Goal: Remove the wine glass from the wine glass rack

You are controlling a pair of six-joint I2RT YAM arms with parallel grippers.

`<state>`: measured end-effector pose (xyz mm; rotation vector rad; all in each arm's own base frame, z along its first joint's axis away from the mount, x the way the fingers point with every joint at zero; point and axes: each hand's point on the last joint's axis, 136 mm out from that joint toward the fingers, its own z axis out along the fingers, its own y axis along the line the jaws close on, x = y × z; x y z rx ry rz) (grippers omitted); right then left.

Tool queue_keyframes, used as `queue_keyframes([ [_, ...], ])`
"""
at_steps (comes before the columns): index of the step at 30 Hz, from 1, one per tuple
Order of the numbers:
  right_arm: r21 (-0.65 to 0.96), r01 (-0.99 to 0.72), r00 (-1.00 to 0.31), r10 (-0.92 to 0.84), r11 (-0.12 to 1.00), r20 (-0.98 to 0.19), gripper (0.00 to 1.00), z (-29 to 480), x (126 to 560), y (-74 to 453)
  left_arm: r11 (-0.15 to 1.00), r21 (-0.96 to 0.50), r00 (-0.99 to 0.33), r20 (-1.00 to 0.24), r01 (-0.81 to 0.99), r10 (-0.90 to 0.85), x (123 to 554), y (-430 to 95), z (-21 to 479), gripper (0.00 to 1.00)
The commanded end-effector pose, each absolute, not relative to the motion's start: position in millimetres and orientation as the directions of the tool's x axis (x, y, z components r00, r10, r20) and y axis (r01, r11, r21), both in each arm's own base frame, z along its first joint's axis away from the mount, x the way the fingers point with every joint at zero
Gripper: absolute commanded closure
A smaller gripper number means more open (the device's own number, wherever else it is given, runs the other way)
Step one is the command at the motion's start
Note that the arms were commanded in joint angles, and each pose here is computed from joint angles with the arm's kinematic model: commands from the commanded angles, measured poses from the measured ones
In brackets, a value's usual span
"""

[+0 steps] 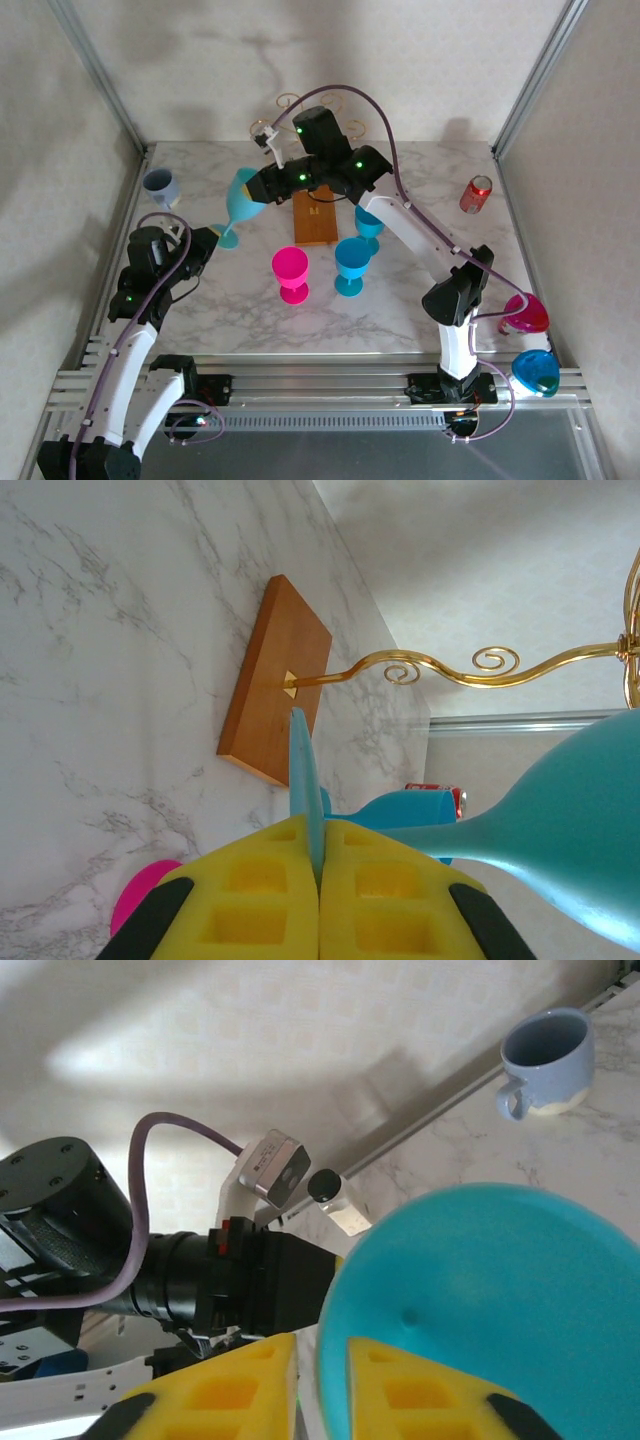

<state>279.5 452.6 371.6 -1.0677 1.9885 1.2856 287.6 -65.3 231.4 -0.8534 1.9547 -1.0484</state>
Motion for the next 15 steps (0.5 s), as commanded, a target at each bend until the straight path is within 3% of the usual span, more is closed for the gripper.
queue_keyframes([
  [1,0.503,-0.839,-0.544,-0.345,0.207,-0.765,0.86,369.0,273.0,457.6,0.452,-0.878,-0.478,-0.333,-0.158,-0.813,288.7,-63.6,252.9,1.0],
  [8,0.501,-0.839,-0.544,-0.344,0.211,-0.765,1.0,370.3,272.3,457.0,0.452,-0.879,-0.48,-0.333,-0.155,-0.812,289.2,-64.1,254.0,1.0],
  [15,0.502,-0.84,-0.542,-0.355,0.206,-0.762,0.98,367.6,270.2,457.5,0.451,-0.879,-0.481,-0.332,-0.154,-0.811,288.7,-64.4,255.5,1.0],
])
